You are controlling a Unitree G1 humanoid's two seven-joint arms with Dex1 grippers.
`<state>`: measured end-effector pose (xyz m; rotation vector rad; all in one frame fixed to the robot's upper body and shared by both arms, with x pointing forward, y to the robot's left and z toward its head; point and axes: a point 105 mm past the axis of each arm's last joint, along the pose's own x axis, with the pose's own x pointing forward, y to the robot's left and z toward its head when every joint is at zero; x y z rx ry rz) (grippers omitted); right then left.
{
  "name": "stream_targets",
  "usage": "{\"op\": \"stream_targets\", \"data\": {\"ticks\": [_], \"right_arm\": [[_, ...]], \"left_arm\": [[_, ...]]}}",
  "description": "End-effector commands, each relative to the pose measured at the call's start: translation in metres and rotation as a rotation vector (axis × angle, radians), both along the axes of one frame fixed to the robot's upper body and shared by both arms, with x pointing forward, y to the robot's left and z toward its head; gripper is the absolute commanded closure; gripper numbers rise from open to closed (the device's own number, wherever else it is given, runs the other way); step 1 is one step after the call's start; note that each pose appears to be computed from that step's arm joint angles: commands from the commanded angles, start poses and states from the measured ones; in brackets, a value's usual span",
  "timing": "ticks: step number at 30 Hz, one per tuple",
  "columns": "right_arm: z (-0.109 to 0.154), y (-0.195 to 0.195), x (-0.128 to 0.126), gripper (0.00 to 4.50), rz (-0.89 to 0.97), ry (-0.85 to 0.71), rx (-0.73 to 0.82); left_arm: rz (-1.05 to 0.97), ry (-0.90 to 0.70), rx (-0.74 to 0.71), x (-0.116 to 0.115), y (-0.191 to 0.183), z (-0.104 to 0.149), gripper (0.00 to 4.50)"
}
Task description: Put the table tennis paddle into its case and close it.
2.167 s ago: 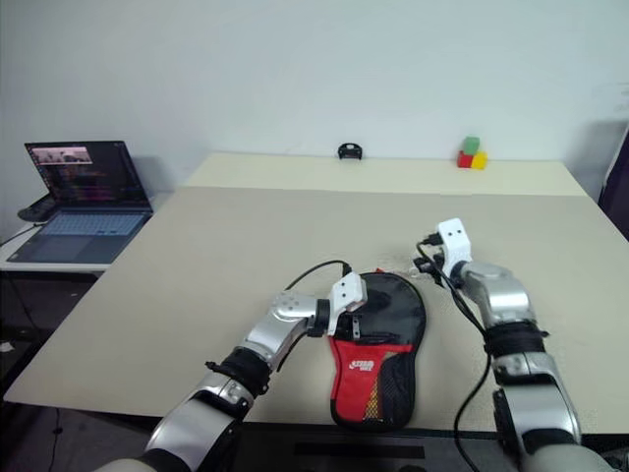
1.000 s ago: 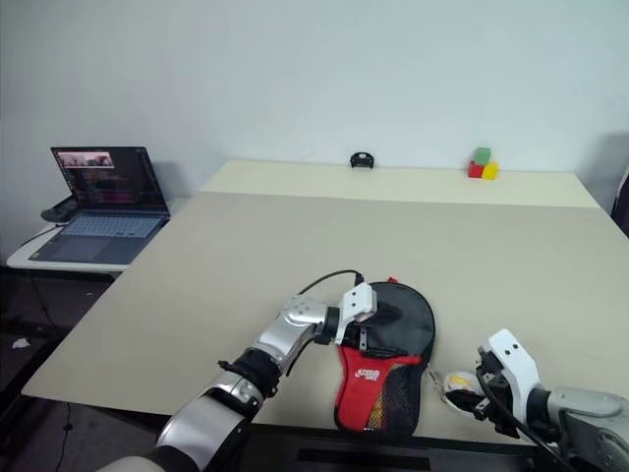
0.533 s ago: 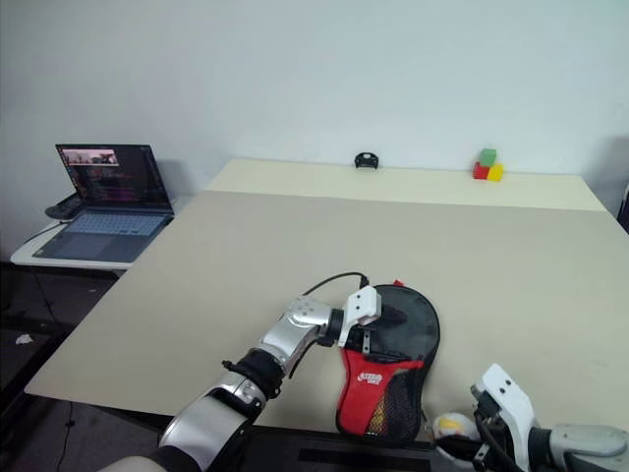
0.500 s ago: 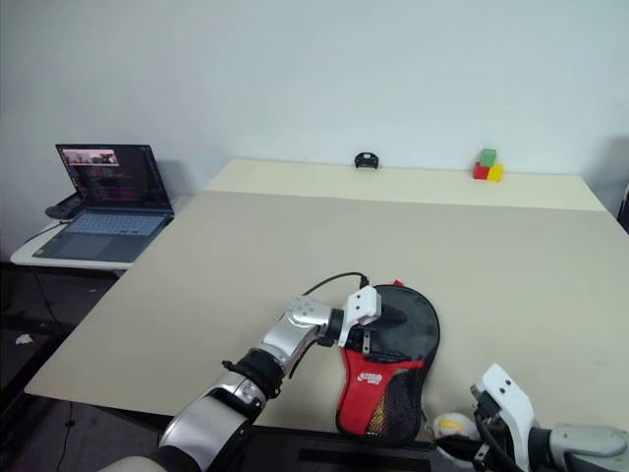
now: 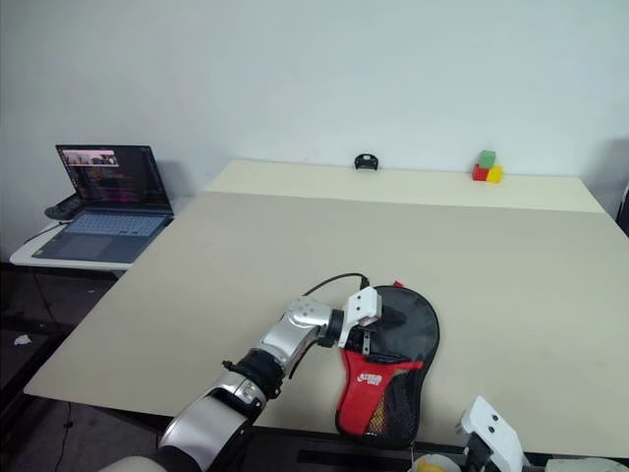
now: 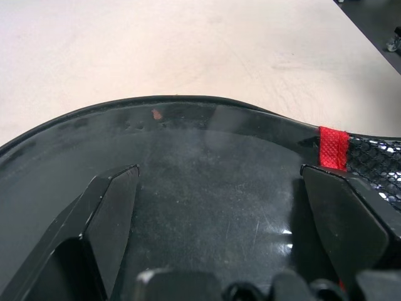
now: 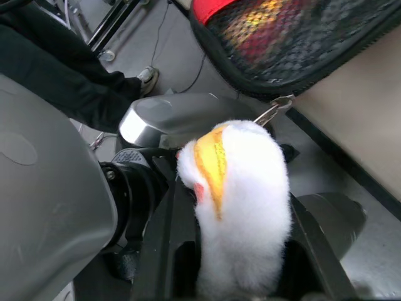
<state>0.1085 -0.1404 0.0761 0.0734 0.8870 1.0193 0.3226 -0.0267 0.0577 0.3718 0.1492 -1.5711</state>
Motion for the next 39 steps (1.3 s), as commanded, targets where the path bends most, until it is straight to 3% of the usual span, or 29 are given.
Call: {"op": "stream_targets", "data": {"ticks": [1, 5, 15, 21, 33, 39], "right_arm": [[0.003, 0.018, -0.014, 3.83, 0.081, 0.033, 0.07], [0.003, 0.016, -0.001, 3.83, 0.05, -0.013, 0.048], [0.019, 0.02, 0.002, 0.5, 0.086, -0.067, 0.087], [0.029, 0.016, 0.016, 0.5, 0.083, -0.164, 0.083], [0.056, -0.008, 0.095, 0.5, -0.137, -0.465, 0.093], [0.084, -0.03, 0.131, 0.5, -0.18, -0.598, 0.102]], "left_arm": [[-0.023, 0.109, 0.16, -0.019, 0.012, -0.048, 0.0], [-0.026, 0.107, 0.161, -0.019, 0.011, -0.048, 0.0], [-0.021, 0.104, 0.159, -0.019, 0.011, -0.048, 0.0], [-0.019, 0.105, 0.15, -0.019, 0.008, -0.047, 0.0], [0.004, 0.092, 0.1, -0.015, 0.003, -0.036, 0.0], [0.019, 0.043, 0.041, -0.011, 0.007, -0.016, 0.0]]}}
